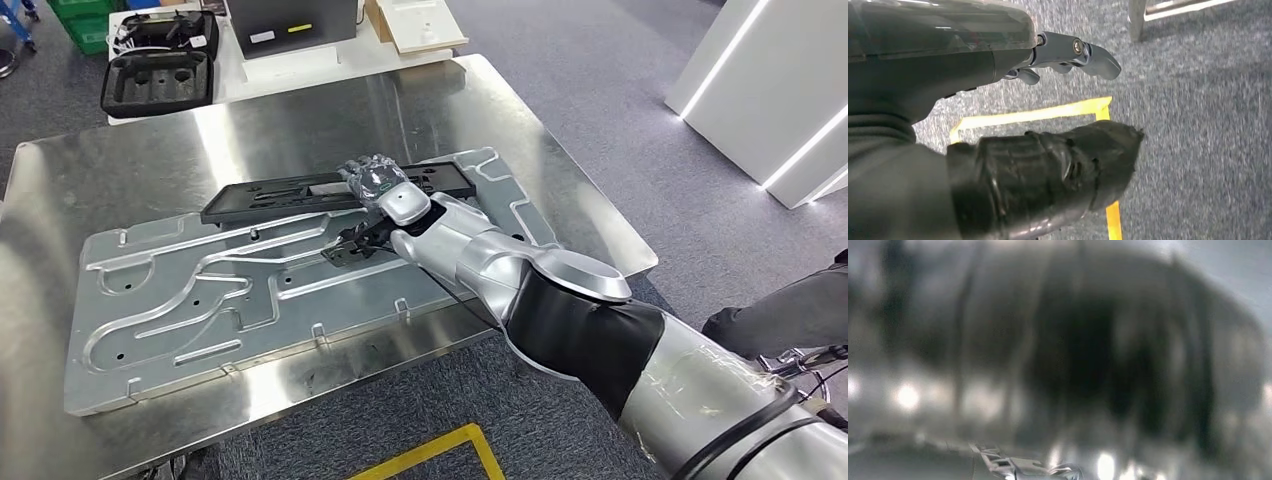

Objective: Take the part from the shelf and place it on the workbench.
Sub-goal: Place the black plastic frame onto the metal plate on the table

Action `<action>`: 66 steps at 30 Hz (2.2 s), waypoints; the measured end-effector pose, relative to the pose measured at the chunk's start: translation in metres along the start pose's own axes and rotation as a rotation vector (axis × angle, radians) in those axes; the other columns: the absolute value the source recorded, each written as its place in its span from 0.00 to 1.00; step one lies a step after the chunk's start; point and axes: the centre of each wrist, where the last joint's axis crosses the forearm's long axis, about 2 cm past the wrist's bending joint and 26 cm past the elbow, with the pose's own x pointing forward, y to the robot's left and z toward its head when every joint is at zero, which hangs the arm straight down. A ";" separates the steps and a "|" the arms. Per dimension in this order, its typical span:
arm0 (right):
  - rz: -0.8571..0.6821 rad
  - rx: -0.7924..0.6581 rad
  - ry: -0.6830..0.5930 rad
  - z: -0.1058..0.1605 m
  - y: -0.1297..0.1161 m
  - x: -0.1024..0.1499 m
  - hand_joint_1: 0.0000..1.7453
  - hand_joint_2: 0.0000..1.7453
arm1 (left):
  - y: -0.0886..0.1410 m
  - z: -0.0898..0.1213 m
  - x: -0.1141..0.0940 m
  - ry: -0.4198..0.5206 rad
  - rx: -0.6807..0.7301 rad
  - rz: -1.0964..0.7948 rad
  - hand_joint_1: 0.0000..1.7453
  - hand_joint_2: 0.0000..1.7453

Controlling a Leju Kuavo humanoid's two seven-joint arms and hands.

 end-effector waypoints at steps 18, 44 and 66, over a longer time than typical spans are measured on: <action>-0.121 -0.273 -0.095 0.001 -0.013 0.008 0.00 0.00 | 0.003 0.000 0.001 0.010 -0.010 0.026 0.00 0.00; -0.221 -0.377 -0.137 0.008 -0.007 0.013 0.00 0.00 | 0.000 0.001 0.013 -0.023 -0.022 0.039 0.00 0.00; -1.242 -0.749 -0.147 0.074 0.046 -0.006 0.00 0.00 | 0.001 -0.001 -0.009 -0.052 0.038 0.117 0.00 0.00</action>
